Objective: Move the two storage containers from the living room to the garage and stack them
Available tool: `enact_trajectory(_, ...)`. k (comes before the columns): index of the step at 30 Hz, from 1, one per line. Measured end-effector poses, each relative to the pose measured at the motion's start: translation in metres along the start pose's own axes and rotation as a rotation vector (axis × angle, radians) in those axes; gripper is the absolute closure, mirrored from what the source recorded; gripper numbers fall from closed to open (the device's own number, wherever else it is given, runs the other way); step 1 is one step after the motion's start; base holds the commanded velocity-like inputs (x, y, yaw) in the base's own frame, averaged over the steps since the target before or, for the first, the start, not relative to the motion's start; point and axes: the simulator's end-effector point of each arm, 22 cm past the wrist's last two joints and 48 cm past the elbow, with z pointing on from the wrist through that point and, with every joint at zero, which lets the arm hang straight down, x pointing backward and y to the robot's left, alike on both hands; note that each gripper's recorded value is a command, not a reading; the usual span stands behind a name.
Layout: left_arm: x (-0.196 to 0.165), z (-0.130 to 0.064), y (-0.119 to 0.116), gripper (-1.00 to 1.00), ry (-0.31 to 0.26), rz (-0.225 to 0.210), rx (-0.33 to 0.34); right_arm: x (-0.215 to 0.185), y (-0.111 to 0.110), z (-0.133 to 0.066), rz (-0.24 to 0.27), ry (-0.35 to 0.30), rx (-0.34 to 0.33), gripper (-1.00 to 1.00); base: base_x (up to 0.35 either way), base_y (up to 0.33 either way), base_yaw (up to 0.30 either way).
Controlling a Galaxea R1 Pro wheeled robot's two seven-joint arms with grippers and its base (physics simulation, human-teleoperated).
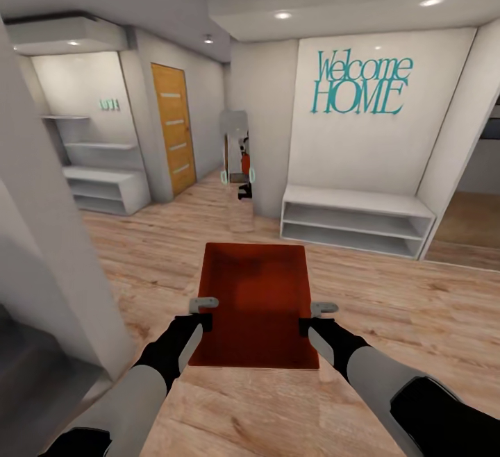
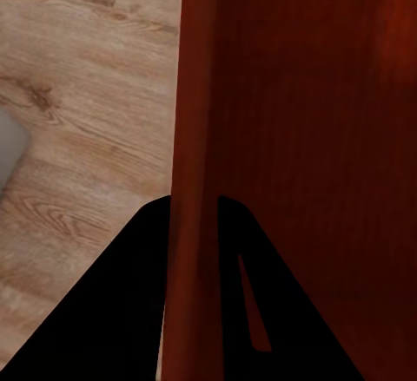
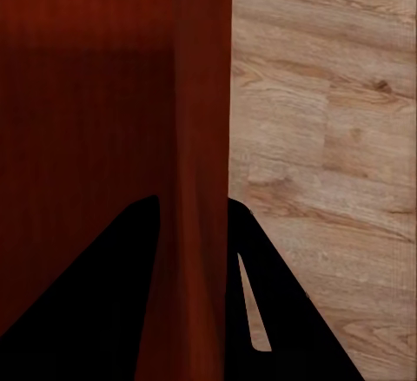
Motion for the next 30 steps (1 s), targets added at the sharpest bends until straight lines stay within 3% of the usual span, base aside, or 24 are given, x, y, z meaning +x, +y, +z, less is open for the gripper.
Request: enact_trajectory(30,0.0006,0.0002,-0.0001,1.0,0.001,0.0,0.0,0.0006,-0.0001,0.0001,0.0,0.001,0.0,1.0,0.324,0.0,0.0)
